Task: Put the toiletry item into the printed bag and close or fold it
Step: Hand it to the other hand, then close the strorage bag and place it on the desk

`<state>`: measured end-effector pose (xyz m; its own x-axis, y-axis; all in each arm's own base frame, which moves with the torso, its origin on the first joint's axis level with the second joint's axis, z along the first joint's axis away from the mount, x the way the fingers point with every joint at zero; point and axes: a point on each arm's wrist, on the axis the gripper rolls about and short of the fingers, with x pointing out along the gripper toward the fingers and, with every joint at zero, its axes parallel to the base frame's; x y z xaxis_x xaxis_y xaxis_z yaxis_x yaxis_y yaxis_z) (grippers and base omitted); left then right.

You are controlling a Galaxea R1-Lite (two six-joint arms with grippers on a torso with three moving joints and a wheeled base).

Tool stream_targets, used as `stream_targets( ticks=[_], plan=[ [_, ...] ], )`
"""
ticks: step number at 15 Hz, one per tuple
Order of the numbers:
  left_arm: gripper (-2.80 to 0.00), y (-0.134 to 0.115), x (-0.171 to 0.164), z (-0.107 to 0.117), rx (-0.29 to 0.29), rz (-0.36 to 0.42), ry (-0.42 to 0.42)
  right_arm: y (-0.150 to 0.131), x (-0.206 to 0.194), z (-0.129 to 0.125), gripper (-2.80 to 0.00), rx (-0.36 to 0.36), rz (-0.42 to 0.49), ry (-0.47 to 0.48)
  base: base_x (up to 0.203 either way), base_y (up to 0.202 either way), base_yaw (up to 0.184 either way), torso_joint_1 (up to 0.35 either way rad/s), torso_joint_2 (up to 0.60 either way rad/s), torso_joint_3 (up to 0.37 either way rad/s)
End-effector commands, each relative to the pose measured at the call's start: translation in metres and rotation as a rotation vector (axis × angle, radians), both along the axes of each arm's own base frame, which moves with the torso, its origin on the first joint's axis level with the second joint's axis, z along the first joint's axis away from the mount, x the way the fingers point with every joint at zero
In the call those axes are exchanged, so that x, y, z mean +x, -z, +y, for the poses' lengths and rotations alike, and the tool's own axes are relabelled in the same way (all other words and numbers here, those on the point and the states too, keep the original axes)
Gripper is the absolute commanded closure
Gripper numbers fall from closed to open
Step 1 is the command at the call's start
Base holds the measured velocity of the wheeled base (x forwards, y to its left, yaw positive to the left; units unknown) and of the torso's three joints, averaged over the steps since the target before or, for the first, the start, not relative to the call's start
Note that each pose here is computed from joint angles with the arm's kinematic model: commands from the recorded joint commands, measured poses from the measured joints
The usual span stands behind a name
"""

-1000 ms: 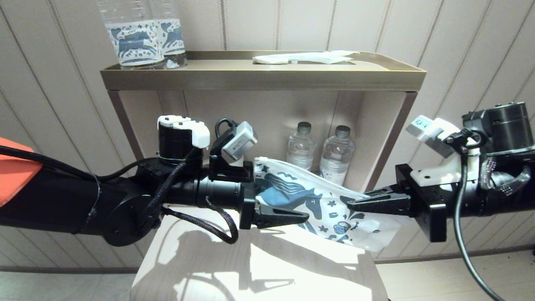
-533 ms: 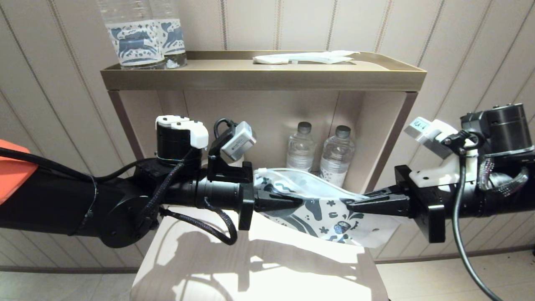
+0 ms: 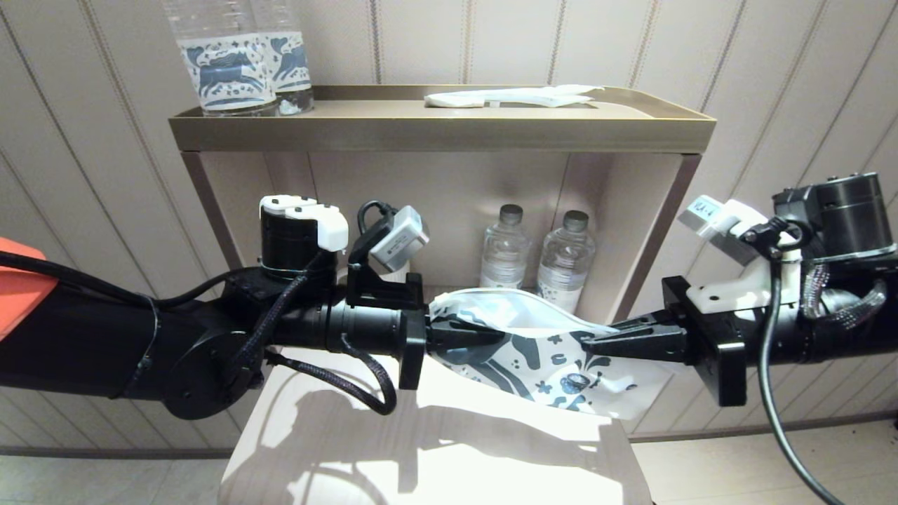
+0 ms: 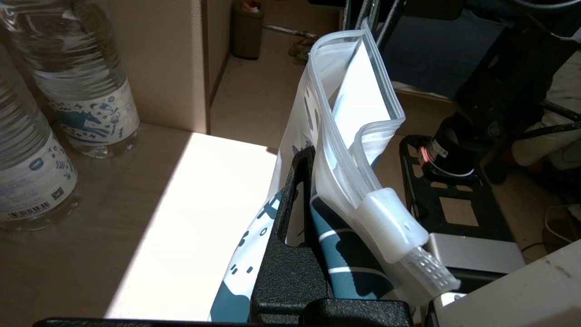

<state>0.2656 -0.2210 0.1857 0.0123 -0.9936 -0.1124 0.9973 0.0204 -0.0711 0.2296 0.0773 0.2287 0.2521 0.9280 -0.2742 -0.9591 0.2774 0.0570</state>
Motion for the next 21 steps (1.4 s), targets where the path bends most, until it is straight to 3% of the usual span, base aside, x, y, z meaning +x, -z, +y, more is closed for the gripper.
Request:
stream_targets(
  ticks=[1, 6, 11, 12, 18, 21],
  plan=[
    [0.0, 0.001, 0.0, 0.0, 0.0, 0.0, 0.004, 0.001, -0.001, 0.0, 0.0, -0.001, -0.002, -0.003, 0.0, 0.0, 0.0, 0.0, 0.0, 0.0],
    [0.0, 0.015, 0.005, -0.004, 0.033, 0.029, -0.021, -0.018, -0.01, -0.007, 0.0, 0.02, -0.071, 0.012, 0.0, 0.0, 0.0, 0.0, 0.0, 0.0],
    [0.0, 0.013, 0.002, -0.002, 0.03, 0.026, -0.02, -0.007, -0.009, -0.007, 0.0, 0.002, -0.061, 0.015, 0.0, 0.0, 0.0, 0.0, 0.0, 0.0],
    [0.0, 0.011, 0.001, -0.002, 0.027, 0.02, -0.019, -0.009, -0.008, -0.006, -2.8, 0.004, -0.064, 0.012, 0.0, 0.0, 0.0, 0.0, 0.0, 0.0],
    [0.0, 0.013, -0.002, -0.003, 0.036, 0.03, -0.014, -0.009, -0.009, -0.006, -2.8, 0.003, -0.059, 0.01, 0.0, 0.0, 0.0, 0.0, 0.0, 0.0],
    [0.0, 0.023, -0.007, -0.016, 0.074, 0.075, 0.023, -0.01, -0.012, 0.003, -2.8, 0.007, -0.067, -0.029, 0.0, 0.0, 0.0, 0.0, 0.0, 0.0]
  ],
)
